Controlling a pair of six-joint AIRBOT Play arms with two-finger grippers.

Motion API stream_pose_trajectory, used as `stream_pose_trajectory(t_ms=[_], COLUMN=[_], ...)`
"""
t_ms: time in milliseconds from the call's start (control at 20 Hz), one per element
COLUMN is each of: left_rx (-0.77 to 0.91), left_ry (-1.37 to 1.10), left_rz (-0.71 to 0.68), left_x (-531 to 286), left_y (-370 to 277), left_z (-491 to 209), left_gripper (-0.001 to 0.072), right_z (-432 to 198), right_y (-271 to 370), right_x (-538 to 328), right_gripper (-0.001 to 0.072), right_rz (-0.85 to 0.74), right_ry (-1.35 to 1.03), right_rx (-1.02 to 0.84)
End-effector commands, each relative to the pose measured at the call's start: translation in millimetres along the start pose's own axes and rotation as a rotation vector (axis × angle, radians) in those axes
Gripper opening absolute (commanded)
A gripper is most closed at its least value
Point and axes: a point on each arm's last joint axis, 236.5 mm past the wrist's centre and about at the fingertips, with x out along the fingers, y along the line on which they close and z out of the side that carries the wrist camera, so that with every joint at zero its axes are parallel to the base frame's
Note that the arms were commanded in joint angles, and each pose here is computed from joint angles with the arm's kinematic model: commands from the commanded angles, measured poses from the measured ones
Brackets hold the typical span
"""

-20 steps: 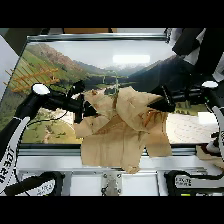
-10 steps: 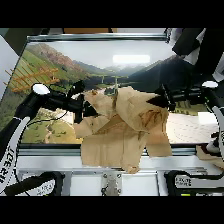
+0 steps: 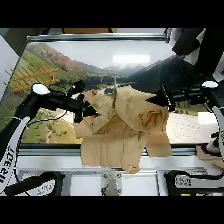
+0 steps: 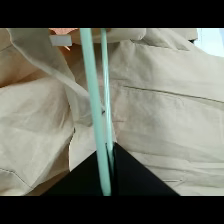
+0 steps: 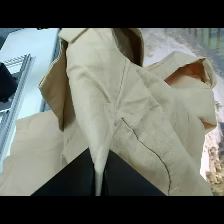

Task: Fold the clothes and pants, and hang the long-sleeved shirts on hangers.

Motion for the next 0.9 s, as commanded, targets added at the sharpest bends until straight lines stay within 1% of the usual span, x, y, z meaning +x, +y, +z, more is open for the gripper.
stream_pose_trajectory(t_ms=[0,150,300,500,550,600,650,850], left_rx=[0.003,0.004,-0.033,-0.035,-0.034,-0.046,-0.068,-0.092], left_ry=[0.008,0.012,0.062,0.107,0.107,0.107,0.107,0.105], left_rz=[-0.001,0.014,0.010,0.003,0.003,0.008,0.020,0.059], left_x=[-0.1,-0.1,-0.6,-1.5,-1.5,-1.5,-1.5,-2.4], left_y=[-0.3,3.4,2.1,0.2,0.2,1.2,3.9,11.9], left_z=[-1.6,-2.4,-14.1,-24.8,-24.9,-24.9,-25.0,-24.2], left_gripper=[0.0013,0.0014,0.0015,0.0016,0.0167,0.0390,0.0431,0.0431], right_z=[-0.1,-0.2,-1.0,-2.7,-2.7,-2.7,-2.7,-2.6], right_y=[0.0,1.3,1.2,1.2,1.2,1.2,1.2,1.3], right_x=[0.2,0.2,0.2,0.2,0.2,0.2,0.2,0.2], right_gripper=[0.0007,0.0006,0.0006,0.0005,0.0005,0.0005,0.0005,0.0004], right_rz=[0.001,0.006,0.006,0.006,0.006,0.006,0.006,0.006], right_ry=[0.000,0.000,0.004,0.010,0.010,0.010,0.010,0.010], right_rx=[0.001,0.002,0.002,0.003,0.003,0.003,0.003,0.003])
